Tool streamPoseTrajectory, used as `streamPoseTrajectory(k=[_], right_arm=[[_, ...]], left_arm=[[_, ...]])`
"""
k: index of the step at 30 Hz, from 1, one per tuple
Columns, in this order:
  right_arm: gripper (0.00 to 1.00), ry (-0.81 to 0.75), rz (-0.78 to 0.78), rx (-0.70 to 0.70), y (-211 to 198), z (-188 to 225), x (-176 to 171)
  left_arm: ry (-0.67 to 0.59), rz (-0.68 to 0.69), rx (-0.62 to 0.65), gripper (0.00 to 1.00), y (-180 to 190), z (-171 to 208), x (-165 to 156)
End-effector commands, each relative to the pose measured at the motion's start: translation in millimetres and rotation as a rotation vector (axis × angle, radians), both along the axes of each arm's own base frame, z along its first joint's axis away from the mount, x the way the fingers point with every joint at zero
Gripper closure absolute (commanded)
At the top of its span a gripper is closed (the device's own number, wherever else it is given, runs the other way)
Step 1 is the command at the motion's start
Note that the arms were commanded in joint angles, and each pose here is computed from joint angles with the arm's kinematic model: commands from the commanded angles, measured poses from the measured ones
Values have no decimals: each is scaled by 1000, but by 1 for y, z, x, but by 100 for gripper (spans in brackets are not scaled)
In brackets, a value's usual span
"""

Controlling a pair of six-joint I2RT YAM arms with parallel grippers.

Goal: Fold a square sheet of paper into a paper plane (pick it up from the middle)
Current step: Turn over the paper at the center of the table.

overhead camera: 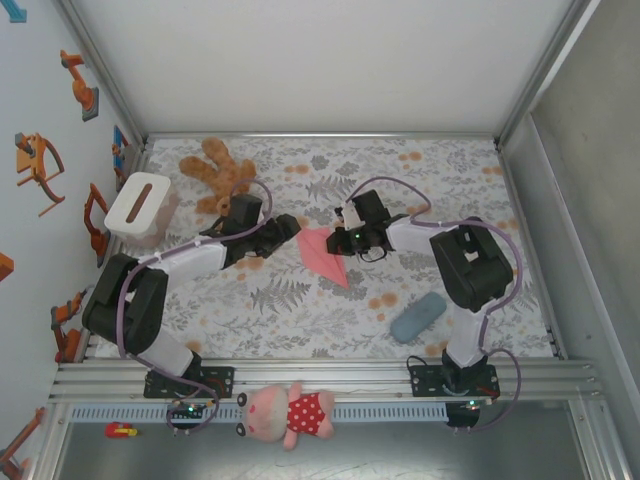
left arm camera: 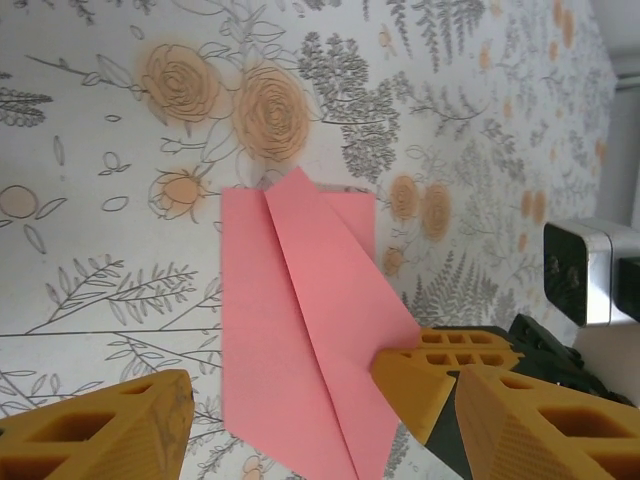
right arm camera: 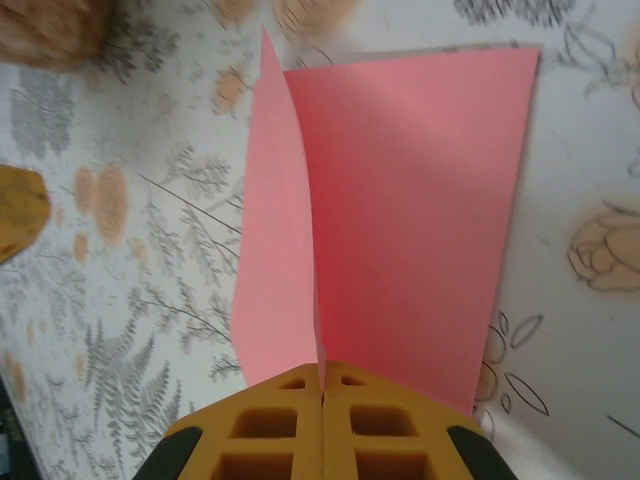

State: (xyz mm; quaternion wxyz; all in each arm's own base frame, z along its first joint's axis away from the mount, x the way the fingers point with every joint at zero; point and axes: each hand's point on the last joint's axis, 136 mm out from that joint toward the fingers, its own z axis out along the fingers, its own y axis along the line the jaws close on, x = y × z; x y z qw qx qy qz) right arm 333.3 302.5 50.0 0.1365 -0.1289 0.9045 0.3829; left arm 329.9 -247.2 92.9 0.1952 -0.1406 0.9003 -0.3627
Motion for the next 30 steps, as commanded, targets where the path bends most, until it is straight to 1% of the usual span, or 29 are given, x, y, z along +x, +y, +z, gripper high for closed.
streamPoseTrajectory(k=[1, 6, 8, 13, 16, 18, 22, 30], right_arm=[[100, -117, -35, 163, 4, 58, 19], [100, -164, -78, 343, 2, 114, 26], [100, -166, -89, 406, 2, 133, 26], [100, -165, -107, 560, 4, 172, 26], [100, -156, -103, 614, 5, 188, 24], [100, -155, -99, 633, 5, 195, 22], [100, -151, -102, 644, 3, 199, 21], [100, -144, -110, 676, -1, 205, 23]], left_arm=[[-83, -30, -109, 28, -10, 34, 2], [-168, -88, -255, 23, -26, 67, -4], [-209, -142, -322, 22, -38, 84, -7], [-251, -275, -399, 24, -69, 106, -18], [-276, -318, -420, 29, -79, 113, -20], [-298, -333, -430, 34, -81, 119, -19], [-343, -368, -462, 45, -86, 134, -21], [-362, -414, -478, 62, -92, 142, -28]])
